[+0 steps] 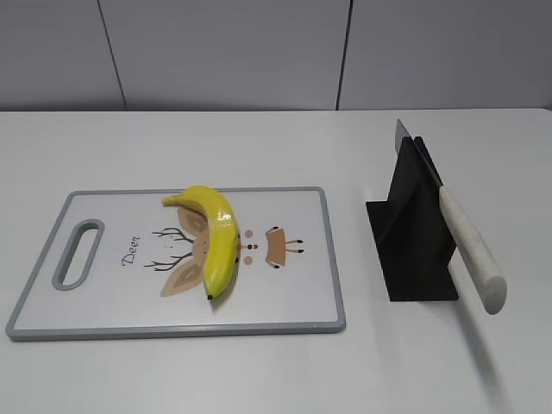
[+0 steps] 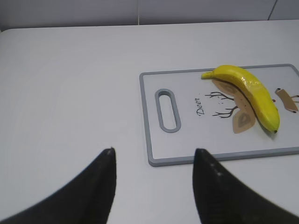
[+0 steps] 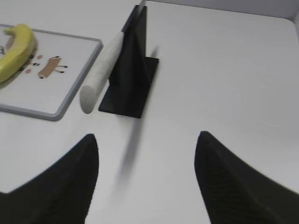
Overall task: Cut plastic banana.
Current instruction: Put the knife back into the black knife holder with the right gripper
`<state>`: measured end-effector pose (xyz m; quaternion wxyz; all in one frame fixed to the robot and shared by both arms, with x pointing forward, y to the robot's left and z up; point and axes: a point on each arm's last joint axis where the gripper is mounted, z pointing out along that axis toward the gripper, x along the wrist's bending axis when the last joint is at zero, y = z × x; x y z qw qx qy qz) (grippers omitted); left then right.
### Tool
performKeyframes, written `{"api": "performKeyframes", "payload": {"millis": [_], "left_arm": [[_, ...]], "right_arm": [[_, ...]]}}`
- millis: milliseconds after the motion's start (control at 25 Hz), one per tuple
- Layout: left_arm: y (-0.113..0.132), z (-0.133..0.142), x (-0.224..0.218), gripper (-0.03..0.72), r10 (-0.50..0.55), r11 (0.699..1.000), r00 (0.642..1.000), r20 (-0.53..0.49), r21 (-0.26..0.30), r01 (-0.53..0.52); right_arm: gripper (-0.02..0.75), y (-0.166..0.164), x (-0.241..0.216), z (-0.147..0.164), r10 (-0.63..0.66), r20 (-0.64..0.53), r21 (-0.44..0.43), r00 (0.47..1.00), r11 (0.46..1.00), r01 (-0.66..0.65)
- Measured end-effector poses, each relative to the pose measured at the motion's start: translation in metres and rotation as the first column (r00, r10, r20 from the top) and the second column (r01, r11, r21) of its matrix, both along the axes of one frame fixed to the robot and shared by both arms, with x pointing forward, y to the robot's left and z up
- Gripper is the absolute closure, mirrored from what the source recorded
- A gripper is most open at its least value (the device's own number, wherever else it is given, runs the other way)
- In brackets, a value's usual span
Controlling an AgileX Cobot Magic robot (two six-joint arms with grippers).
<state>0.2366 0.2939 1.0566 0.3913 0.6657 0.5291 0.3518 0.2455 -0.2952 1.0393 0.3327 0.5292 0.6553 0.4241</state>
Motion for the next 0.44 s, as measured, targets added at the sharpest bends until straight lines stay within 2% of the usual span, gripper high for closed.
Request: {"api": "performKeyframes", "payload": {"millis": [160, 440], "left_arm": [[0.0000, 0.0000, 0.0000, 0.178, 0.000, 1.000, 1.000, 0.000, 0.000, 0.000], [0.0000, 0.0000, 0.0000, 0.178, 0.000, 1.000, 1.000, 0.000, 0.000, 0.000]], "right_arm": [[0.250, -0.0008, 0.0005, 0.0000, -0.119, 0.000, 0.000, 0.993, 0.993, 0.119], [0.251, -0.0010, 0.0007, 0.0002, -0.137, 0.002, 0.000, 0.991, 0.991, 0.137]]}}
